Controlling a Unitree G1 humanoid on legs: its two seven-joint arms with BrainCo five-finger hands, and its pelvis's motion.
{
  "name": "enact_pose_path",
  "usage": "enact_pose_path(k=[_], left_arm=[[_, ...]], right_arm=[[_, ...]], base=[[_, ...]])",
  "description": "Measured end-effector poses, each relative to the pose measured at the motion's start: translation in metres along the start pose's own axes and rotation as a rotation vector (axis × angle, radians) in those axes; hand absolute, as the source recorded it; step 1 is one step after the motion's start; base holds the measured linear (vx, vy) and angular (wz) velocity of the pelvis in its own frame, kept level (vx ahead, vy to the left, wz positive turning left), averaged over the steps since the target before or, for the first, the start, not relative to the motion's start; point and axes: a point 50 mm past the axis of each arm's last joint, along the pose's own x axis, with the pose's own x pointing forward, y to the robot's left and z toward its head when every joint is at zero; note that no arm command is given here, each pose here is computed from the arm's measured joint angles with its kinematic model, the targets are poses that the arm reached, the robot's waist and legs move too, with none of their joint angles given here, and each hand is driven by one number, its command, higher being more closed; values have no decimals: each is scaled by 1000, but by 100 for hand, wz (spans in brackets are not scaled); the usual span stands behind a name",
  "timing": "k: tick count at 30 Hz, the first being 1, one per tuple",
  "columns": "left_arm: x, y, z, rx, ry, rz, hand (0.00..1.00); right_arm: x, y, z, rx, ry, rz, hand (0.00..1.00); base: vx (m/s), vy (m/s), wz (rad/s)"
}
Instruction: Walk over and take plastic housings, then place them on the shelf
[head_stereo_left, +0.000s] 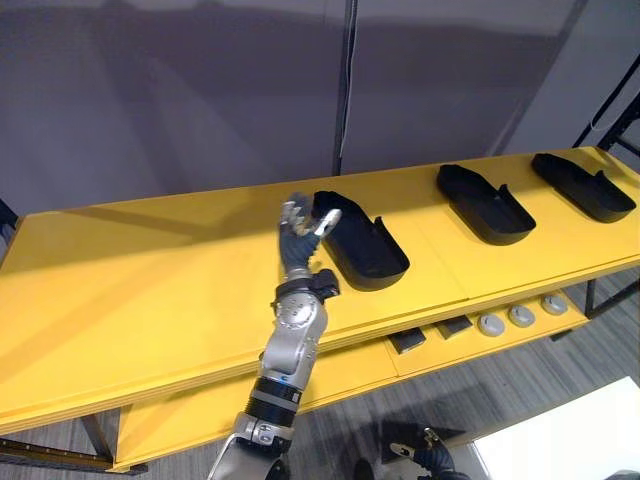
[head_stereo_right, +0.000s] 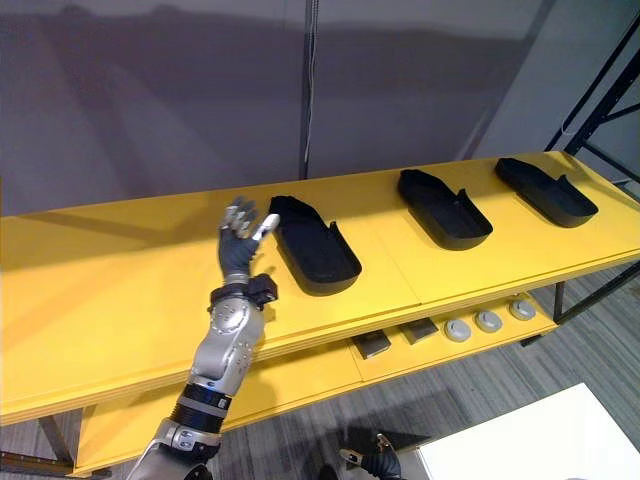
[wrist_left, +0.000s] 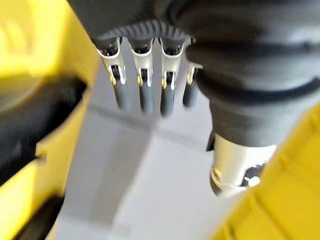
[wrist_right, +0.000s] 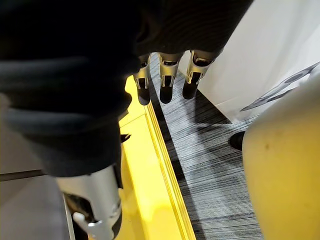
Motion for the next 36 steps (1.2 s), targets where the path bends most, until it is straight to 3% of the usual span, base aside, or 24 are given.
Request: enact_pose_path(k=[9, 14, 19, 26, 36], left_arm=[[-21, -54, -7, 259, -62, -381, 100], [-37, -69, -47, 427, 49, -542, 100], [-43, -60, -79, 522, 183, -553, 100], [-18, -69, -69, 613, 138, -558, 100], [7, -42, -57, 600, 141, -353, 100]], right_arm=[[0, -3, -1, -4, 1, 7, 0], [1, -3, 2, -1, -7, 11, 0], [2, 0, 4, -6, -14, 22, 0], [5, 3, 17, -15, -58, 38, 0], [6, 5, 25, -10, -88, 37, 0]], base=[[3, 0, -3], [-13, 1, -7], [-22, -21, -22], [2, -7, -19], [2, 24, -6]])
